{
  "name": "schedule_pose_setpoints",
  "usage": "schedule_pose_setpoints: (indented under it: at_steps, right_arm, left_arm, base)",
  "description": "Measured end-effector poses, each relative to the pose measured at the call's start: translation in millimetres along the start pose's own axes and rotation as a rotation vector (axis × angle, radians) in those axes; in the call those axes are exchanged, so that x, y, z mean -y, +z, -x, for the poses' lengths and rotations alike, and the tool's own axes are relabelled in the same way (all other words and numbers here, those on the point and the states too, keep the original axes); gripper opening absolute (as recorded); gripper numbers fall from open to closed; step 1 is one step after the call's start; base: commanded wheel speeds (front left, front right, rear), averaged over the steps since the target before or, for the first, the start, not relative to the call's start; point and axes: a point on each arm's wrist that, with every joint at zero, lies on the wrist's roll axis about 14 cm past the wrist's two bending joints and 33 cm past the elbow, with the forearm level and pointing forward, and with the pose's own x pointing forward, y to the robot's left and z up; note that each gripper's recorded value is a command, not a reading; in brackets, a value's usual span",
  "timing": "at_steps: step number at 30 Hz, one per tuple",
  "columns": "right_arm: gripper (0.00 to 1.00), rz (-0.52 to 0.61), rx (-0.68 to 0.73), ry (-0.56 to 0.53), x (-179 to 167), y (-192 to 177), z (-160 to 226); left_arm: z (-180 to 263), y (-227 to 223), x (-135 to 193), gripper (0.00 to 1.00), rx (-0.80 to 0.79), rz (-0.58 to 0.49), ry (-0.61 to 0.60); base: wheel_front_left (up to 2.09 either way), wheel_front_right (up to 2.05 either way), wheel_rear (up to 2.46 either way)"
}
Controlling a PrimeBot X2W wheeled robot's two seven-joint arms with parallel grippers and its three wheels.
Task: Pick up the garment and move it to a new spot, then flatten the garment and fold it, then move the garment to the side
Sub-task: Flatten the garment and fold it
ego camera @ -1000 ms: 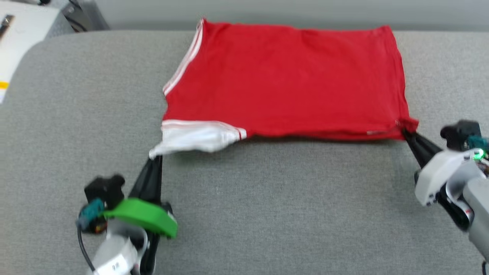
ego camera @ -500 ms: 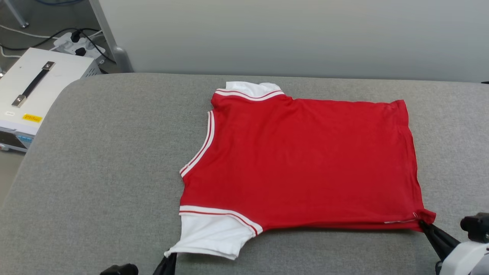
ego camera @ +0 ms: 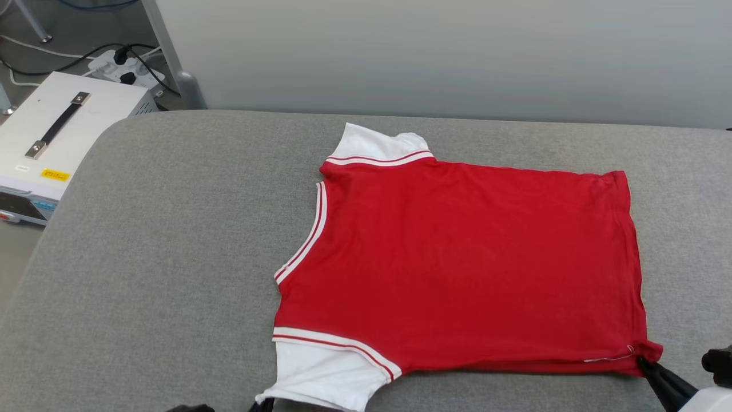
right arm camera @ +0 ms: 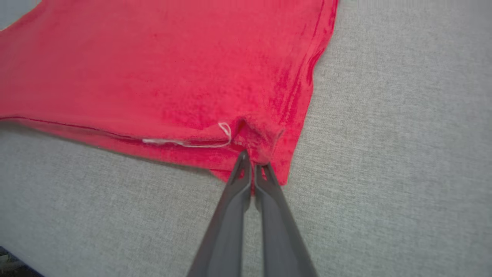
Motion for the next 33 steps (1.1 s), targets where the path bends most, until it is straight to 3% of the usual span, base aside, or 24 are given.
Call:
schedule_pose_setpoints:
  at_steps: [6,17,25,33]
  right_arm:
    - [0.0,-0.01,0.034,-0.013,3,22,-11]
    - [0.0,-0.015,0.093,-0.015,7,64,-45]
    - [0.0,-0.022,0.064,-0.043,22,68,-73]
    - [0.0,-0.028,-0.012,-0.085,40,51,-94]
  left_arm:
    - [-46,52,21,0.0,0.09,-0.143,-0.114]
    - [-123,110,40,0.0,0.147,-0.272,-0.209]
    - [-173,114,47,0.0,0.113,-0.298,-0.251]
    - [-204,82,33,0.0,-0.002,-0.295,-0.237]
  base:
    - [0.0,0.0,0.0]
    - [0.0,0.0,0.0]
    - [0.0,0.0,0.0]
    - [0.0,0.0,0.0]
